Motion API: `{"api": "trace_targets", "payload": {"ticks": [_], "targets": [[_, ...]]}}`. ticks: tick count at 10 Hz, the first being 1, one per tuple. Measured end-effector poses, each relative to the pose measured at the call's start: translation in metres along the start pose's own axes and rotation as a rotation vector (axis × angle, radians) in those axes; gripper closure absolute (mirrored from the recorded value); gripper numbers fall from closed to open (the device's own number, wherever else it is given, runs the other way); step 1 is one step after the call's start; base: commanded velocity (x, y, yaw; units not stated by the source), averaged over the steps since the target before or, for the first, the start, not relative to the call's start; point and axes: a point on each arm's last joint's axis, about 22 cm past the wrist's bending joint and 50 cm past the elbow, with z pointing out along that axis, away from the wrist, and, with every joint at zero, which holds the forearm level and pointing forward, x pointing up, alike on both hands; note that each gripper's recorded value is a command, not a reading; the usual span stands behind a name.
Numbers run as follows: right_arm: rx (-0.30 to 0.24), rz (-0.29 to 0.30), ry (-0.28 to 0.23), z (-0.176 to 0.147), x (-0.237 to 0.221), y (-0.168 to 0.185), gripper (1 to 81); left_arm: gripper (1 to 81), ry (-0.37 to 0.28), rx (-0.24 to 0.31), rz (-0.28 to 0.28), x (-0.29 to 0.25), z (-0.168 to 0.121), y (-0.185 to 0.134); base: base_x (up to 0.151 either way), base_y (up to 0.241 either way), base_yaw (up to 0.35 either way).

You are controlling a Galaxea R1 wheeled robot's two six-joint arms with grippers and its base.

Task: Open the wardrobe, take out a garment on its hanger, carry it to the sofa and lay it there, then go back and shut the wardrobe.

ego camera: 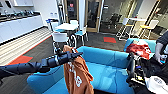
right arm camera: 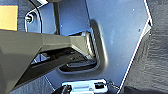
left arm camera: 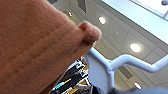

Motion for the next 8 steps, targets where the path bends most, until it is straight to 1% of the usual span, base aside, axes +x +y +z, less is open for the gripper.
{"api": "trace_targets", "payload": {"ticks": [1,2,4,5,6,7,8], "targets": [[-0.002,0.005,-0.011,-0.001,-0.005,0.001,1.0,81.1,0.006,-0.004,-0.011,0.002,-0.002,-0.007,0.000,0.000,0.000],[-0.008,0.015,-0.036,-0.002,-0.016,0.003,1.0,81.1,0.019,-0.009,-0.037,0.004,-0.004,-0.023,0.000,0.000,0.000],[-0.021,0.040,-0.096,-0.007,-0.042,0.007,1.0,81.1,0.055,0.046,-0.116,0.017,-0.013,-0.085,0.000,0.000,0.000],[-0.024,0.043,-0.106,-0.008,-0.044,0.008,1.0,81.1,0.066,0.060,-0.131,0.028,-0.010,-0.098,0.000,0.000,0.000],[-0.025,0.042,-0.102,-0.007,-0.039,0.008,1.0,81.1,0.081,0.050,-0.126,0.050,-0.003,-0.098,0.000,0.000,0.000],[-0.020,0.044,-0.098,-0.006,-0.037,0.006,1.0,81.1,0.105,0.022,-0.106,0.072,0.001,-0.091,0.000,0.000,0.000],[-0.020,0.044,-0.098,-0.007,-0.037,0.006,1.0,81.1,0.137,0.035,-0.097,0.090,-0.006,-0.099,0.000,0.000,0.000]]}}
